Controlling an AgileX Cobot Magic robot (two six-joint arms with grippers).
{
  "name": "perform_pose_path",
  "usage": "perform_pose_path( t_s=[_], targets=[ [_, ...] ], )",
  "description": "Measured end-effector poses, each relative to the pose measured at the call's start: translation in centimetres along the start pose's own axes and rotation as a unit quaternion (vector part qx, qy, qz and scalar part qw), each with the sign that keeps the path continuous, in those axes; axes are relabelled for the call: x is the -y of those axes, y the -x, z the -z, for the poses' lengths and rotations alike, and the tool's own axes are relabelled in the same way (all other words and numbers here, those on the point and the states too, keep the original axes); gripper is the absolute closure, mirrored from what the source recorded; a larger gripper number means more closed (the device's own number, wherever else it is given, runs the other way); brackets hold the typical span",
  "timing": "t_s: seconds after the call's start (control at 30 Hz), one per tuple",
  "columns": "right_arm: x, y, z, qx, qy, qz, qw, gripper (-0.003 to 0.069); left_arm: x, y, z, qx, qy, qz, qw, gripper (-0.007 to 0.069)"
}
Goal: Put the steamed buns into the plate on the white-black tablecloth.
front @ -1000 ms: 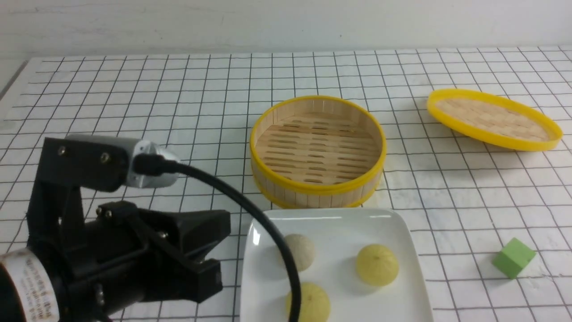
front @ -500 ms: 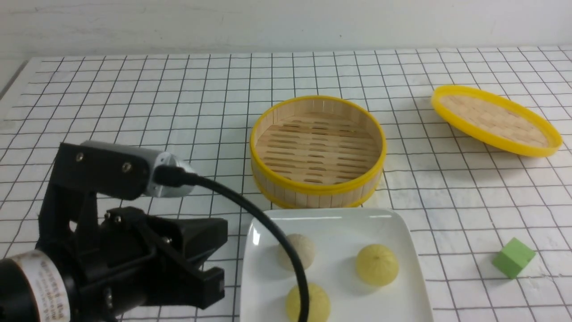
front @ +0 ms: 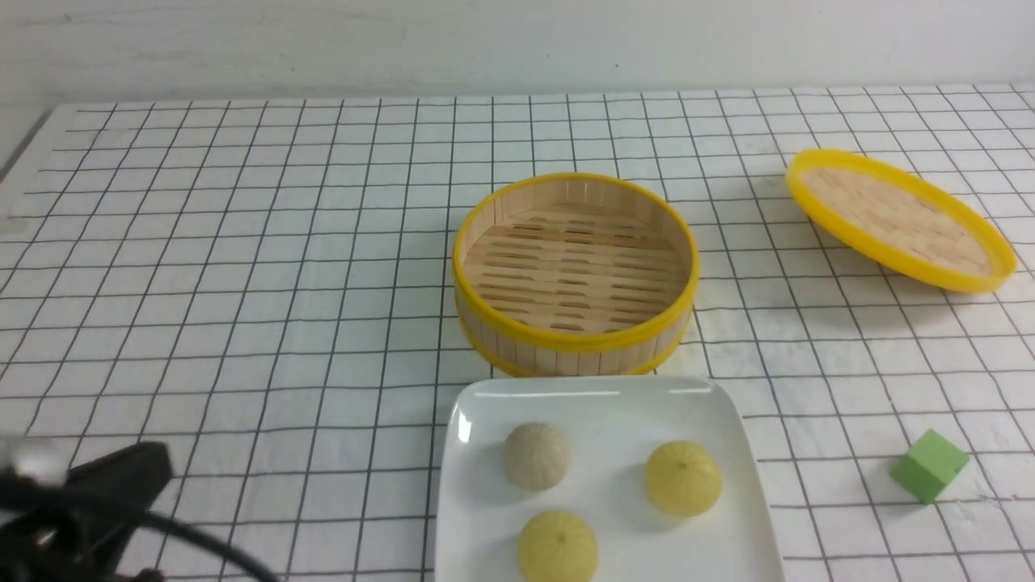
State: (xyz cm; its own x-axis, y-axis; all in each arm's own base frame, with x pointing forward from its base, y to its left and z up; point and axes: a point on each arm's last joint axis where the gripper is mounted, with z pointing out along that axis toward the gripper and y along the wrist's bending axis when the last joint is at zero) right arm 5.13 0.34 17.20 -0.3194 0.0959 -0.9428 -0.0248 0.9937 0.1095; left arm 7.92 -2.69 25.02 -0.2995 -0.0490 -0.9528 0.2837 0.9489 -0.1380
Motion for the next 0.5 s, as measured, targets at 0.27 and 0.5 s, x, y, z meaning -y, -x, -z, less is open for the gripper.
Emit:
perform_pose_path(
  t_s=[0.27, 0.5],
  targets=[
    [0.0, 0.0, 0.0, 0.0, 0.0, 0.0, 1.0, 0.0543, -2.2, -6.5, 1.2, 0.05, 0.1, -0.01, 0.994, 0.0582],
    [0.0, 0.0, 0.0, 0.0, 0.0, 0.0, 1.0, 0.0538, -2.7, -8.0, 1.1, 0.009, 0.127, -0.007, 0.992, 0.0573]
  ],
)
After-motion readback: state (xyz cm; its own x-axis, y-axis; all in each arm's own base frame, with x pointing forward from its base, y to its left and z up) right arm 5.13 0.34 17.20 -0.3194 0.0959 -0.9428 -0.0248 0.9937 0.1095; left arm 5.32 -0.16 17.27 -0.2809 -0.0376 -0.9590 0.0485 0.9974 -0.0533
